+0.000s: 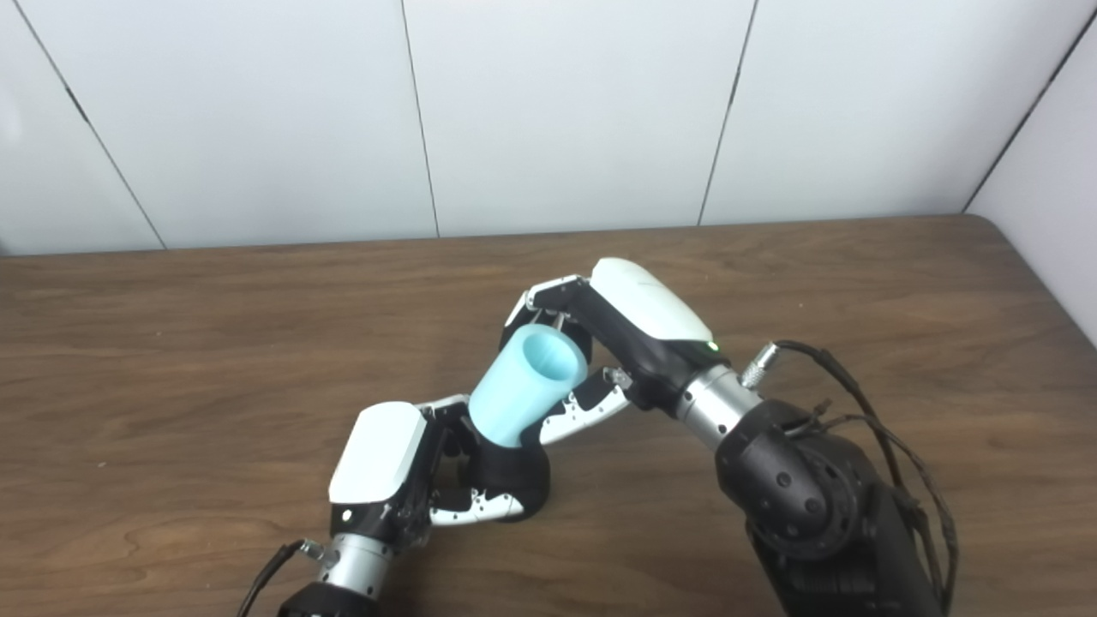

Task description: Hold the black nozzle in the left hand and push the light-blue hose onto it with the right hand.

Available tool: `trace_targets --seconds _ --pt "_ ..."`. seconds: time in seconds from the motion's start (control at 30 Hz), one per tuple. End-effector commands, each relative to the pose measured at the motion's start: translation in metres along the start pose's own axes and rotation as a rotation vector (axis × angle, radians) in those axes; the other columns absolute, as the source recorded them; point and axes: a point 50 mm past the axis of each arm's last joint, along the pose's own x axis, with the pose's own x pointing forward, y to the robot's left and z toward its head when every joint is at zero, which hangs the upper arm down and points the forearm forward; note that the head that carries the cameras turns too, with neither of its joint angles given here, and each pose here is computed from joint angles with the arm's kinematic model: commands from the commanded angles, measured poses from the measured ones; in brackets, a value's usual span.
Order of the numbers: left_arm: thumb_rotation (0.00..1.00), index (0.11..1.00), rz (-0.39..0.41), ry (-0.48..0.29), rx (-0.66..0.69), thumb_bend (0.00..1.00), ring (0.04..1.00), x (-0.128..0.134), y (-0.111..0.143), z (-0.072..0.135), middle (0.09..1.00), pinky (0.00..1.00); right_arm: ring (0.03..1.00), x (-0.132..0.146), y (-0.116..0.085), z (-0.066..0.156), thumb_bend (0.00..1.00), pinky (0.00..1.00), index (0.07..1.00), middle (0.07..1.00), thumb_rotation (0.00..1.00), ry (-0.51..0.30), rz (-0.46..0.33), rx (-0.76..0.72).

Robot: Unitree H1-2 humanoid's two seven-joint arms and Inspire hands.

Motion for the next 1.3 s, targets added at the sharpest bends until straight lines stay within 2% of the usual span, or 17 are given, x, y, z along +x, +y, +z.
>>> trace_targets --seconds 0.0,0.3,0.63,0.93,1.13,1.23,1.27 --pt "0.0 0.512 -0.047 -0.004 0.022 0.5 0.454 0.001 -0.007 0.002 0.461 0.4 0.363 0.01 -0.012 0.015 0.51 0.33 0.513 0.499 0.0 -0.072 -0.038 -0.021" --pt "0.0 0.522 -0.057 -0.011 0.036 0.5 0.456 0.0 -0.007 0.005 0.45 0.4 0.38 0.017 -0.019 0.017 0.51 0.35 0.502 0.516 0.0 -0.093 -0.028 -0.113" --pt "0.0 0.517 -0.062 0.0 0.042 0.5 0.445 0.001 -0.006 0.005 0.452 0.39 0.381 0.013 -0.028 0.011 0.52 0.36 0.501 0.516 0.0 -0.071 0.006 -0.161" --pt "0.0 0.515 -0.057 -0.004 0.042 0.5 0.454 0.0 -0.005 0.005 0.457 0.41 0.391 0.013 -0.025 0.0 0.52 0.39 0.502 0.51 0.0 -0.035 0.029 -0.147" --pt "0.0 0.522 -0.053 -0.002 0.052 0.5 0.443 0.001 -0.004 0.004 0.445 0.39 0.384 0.01 -0.02 -0.004 0.51 0.39 0.568 0.494 0.0 -0.043 0.029 -0.195" --pt "0.0 0.524 -0.049 0.0 0.051 0.5 0.433 0.002 -0.003 0.004 0.436 0.37 0.45 0.009 -0.019 -0.003 0.52 0.39 0.541 0.485 0.0 -0.051 0.032 -0.211" --pt "0.0 0.524 -0.049 0.001 0.051 0.5 0.431 0.002 -0.003 0.004 0.437 0.36 0.475 0.009 -0.019 -0.003 0.72 0.4 0.586 0.532 0.07 -0.053 0.031 -0.212"
